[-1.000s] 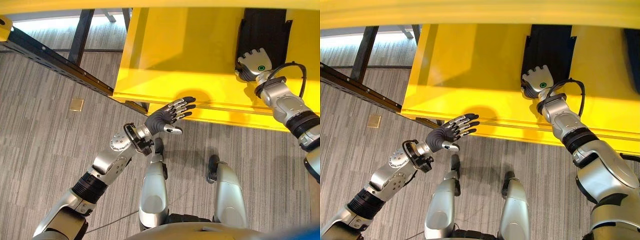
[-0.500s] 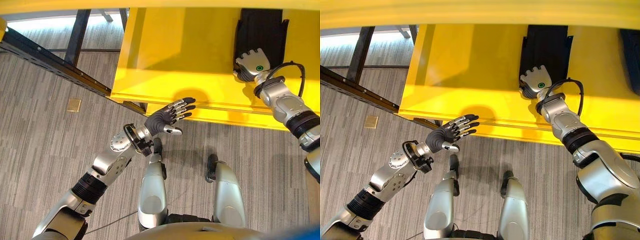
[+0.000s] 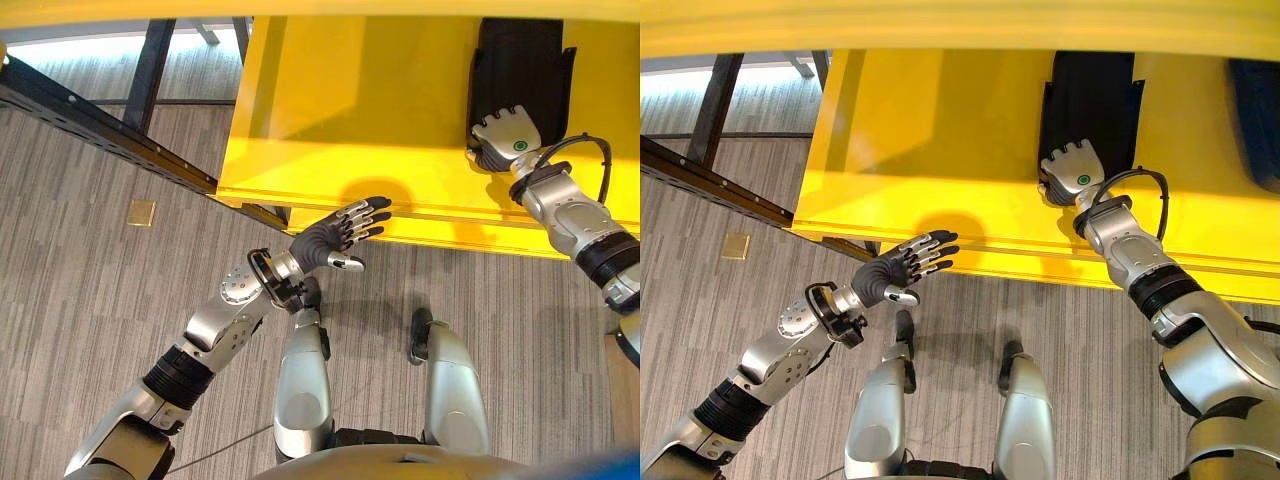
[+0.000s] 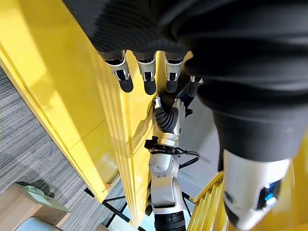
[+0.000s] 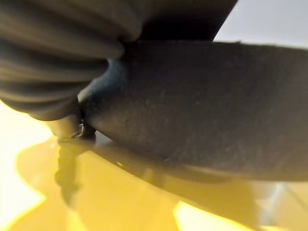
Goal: Move parts from the plastic box to the shelf.
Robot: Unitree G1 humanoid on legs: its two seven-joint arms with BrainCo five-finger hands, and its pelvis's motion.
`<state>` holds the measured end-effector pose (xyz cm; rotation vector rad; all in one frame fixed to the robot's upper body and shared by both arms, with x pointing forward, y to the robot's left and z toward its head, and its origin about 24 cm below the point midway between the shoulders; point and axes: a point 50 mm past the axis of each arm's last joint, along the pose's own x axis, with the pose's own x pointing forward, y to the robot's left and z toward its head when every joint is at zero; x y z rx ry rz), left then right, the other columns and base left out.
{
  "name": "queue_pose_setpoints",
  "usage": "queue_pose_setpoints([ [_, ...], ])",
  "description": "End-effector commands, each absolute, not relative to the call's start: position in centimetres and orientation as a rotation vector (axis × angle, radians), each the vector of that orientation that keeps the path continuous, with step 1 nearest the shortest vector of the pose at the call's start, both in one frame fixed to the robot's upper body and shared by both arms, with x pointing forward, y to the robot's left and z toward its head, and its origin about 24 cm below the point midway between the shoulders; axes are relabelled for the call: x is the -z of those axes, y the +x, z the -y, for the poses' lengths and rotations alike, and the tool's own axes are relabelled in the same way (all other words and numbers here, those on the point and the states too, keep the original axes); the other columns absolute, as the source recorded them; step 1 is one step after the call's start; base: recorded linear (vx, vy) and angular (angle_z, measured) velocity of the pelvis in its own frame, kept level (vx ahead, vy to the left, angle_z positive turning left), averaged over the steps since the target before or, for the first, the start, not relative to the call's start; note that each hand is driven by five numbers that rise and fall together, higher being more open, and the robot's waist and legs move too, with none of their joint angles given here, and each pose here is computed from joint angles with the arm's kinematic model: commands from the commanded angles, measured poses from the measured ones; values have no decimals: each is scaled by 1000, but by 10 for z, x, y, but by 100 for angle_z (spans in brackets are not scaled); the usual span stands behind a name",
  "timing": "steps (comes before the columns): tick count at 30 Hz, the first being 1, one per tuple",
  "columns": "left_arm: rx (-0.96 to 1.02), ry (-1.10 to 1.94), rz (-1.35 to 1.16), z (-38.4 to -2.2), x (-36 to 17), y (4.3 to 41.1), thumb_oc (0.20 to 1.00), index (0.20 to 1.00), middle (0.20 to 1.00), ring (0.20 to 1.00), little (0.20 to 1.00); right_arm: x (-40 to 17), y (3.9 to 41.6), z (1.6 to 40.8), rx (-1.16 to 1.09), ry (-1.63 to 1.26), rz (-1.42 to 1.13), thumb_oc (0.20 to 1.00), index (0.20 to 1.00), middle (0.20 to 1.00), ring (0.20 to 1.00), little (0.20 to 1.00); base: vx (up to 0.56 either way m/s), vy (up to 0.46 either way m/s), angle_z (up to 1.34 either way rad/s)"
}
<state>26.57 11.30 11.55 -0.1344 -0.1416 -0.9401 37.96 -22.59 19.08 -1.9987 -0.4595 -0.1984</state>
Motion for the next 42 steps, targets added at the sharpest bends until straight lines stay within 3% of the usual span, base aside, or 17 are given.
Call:
queue_pose_setpoints([
  [1, 975, -145, 260, -109, -137, 262, 1000, 1000, 1000, 1000, 1000, -186, 377, 254, 302, -2036, 373, 1000, 1000, 1000, 1000, 1000, 0, 0, 0],
  [11, 1005, -167, 261, -104, -140, 259, 1000, 1000, 1000, 1000, 1000, -220, 364, 245, 630, -1867, 846, 1000, 1000, 1000, 1000, 1000, 4, 35, -2],
  [16, 1019, -178, 269, -102, -143, 256, 1000, 1000, 1000, 1000, 1000, -238, 357, 235, 675, -1768, 988, 1000, 1000, 1000, 1000, 1000, 13, 60, -4],
  [28, 946, -229, 291, -106, -142, 246, 1000, 1000, 1000, 1000, 1000, -239, 312, 165, 304, -1375, 1178, 1000, 1000, 1000, 1000, 1000, 48, 85, -8],
  [33, 894, -359, 294, -109, -136, 237, 1000, 1000, 1000, 1000, 1000, -221, 263, 155, 248, -914, 1197, 1000, 1000, 1000, 1000, 1000, 114, 187, -14],
  [42, 1052, -527, 194, -116, -105, 212, 1000, 1000, 1000, 1000, 1000, -155, 219, 181, -19, -500, 773, 1000, 1000, 1000, 1000, 1000, 130, 186, -24],
])
